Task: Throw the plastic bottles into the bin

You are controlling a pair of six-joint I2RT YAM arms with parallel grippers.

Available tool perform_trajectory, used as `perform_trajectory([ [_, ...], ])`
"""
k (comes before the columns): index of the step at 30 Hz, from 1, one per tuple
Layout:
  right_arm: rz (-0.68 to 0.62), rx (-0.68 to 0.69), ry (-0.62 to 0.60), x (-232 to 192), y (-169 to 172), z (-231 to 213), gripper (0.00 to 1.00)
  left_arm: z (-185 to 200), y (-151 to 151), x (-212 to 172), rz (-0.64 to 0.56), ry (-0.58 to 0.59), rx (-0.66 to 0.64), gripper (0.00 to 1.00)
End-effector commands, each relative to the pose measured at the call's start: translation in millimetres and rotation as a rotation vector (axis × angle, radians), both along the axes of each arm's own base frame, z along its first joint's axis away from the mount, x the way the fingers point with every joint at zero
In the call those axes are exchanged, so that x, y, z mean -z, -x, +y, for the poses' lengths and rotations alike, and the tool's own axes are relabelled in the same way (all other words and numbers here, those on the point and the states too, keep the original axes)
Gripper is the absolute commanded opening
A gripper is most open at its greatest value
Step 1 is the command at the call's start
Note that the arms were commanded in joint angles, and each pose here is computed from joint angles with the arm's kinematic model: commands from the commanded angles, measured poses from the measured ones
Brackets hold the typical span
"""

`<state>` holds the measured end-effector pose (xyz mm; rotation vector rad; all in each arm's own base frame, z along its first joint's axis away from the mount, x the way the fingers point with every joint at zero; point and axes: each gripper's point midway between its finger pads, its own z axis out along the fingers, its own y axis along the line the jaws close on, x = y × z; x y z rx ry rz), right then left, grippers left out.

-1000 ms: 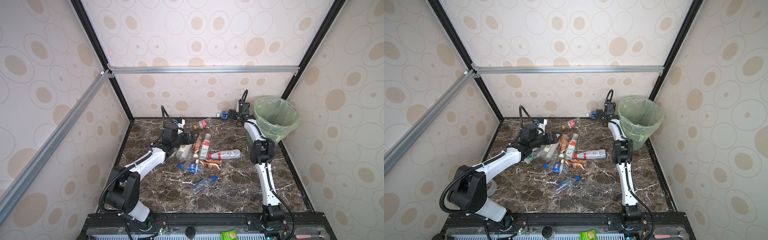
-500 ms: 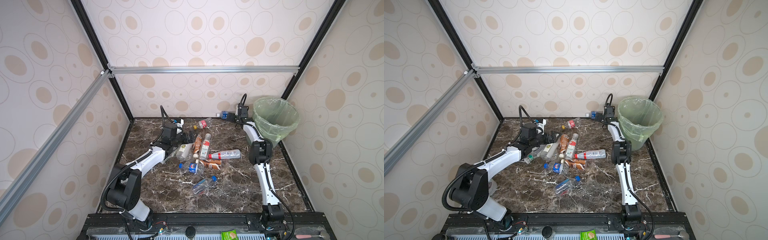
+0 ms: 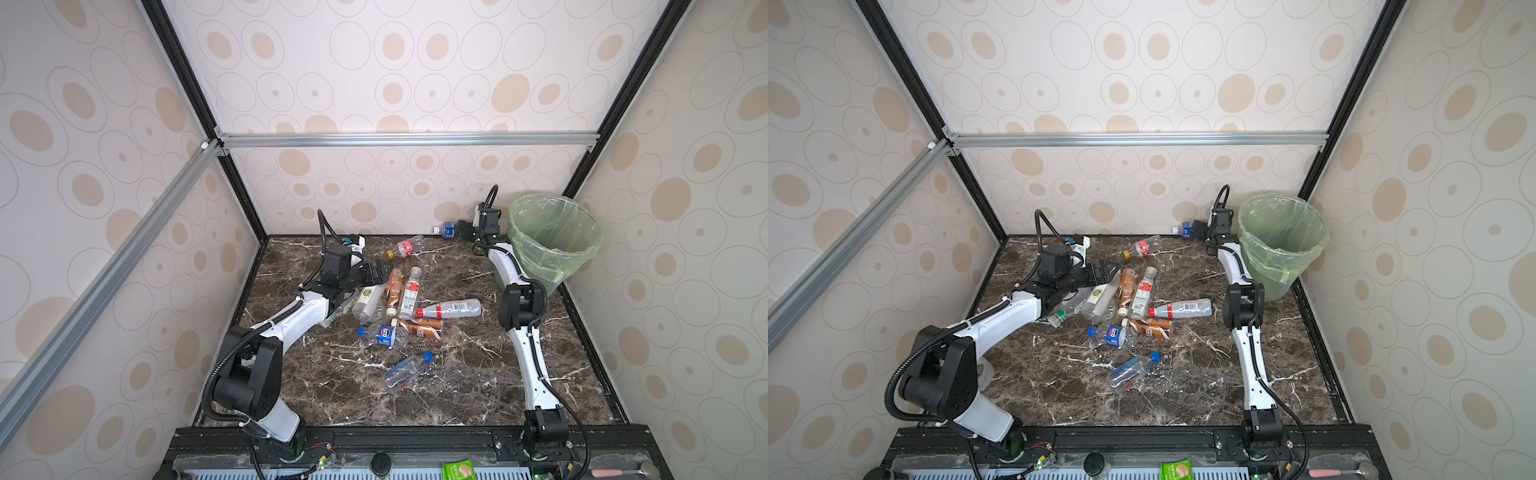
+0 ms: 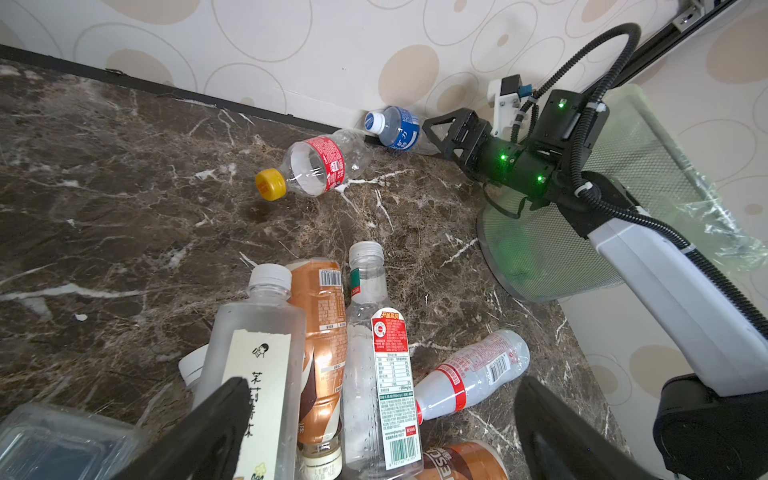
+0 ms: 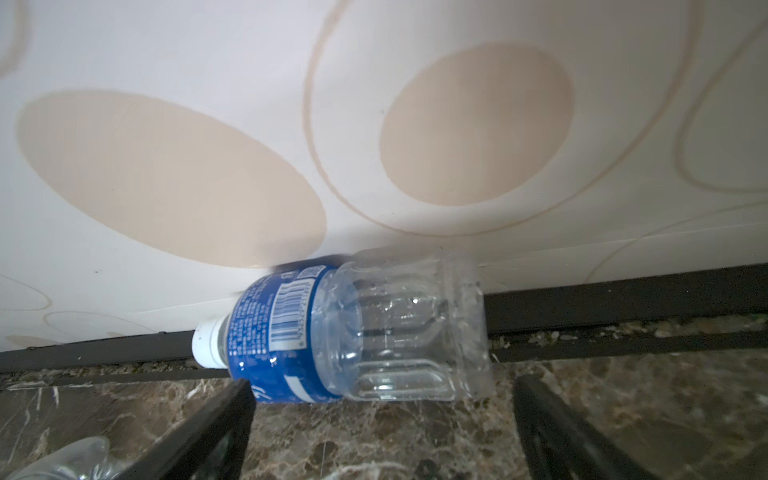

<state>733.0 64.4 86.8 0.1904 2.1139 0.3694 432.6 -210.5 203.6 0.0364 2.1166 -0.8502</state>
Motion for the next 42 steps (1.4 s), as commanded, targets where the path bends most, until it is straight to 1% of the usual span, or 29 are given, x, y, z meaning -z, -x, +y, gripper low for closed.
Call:
perform_trajectory([
  [1, 0.004, 0.001, -0.054, 9.9, -2.8, -1.0, 1.0, 1.9, -9.1, -11.3, -0.012, 0.012, -0.003, 0.99],
  [6, 0.005, -0.023, -0.087, 9.9, -2.2, 6.2, 1.0, 4.4, -11.1, -8.2, -0.002, 0.016, -0.009, 0.99],
  [13, -0.001, -0.088, -0.074, 3.5, 2.4, 25.5, 1.0, 7.0, -13.9, -3.9, 0.011, 0.022, -0.015, 0.99],
  [22, -0.038, -0.158, -0.069, -20.4, 7.4, 55.9, 1.0, 9.0, -14.8, -3.0, 0.016, 0.029, -0.02, 0.99],
  [31, -0.044, -0.228, -0.056, -39.2, 19.0, 84.0, 1.0, 9.8, -15.2, -2.1, 0.019, 0.032, -0.022, 0.99],
  [34, -0.036, -0.215, -0.023, -48.5, 23.4, 79.7, 1.0, 10.2, -15.5, -0.7, 0.023, 0.031, -0.022, 0.99],
  [38, -0.041, -0.117, 0.065, -53.6, 22.6, 55.1, 1.0, 11.4, -17.1, 0.6, 0.022, 0.026, -0.027, 0.99],
  [42, -0.031, -0.084, 0.072, -42.0, 15.5, 40.2, 1.0, 18.4, -25.5, -1.3, 0.014, -0.003, -0.043, 0.99],
])
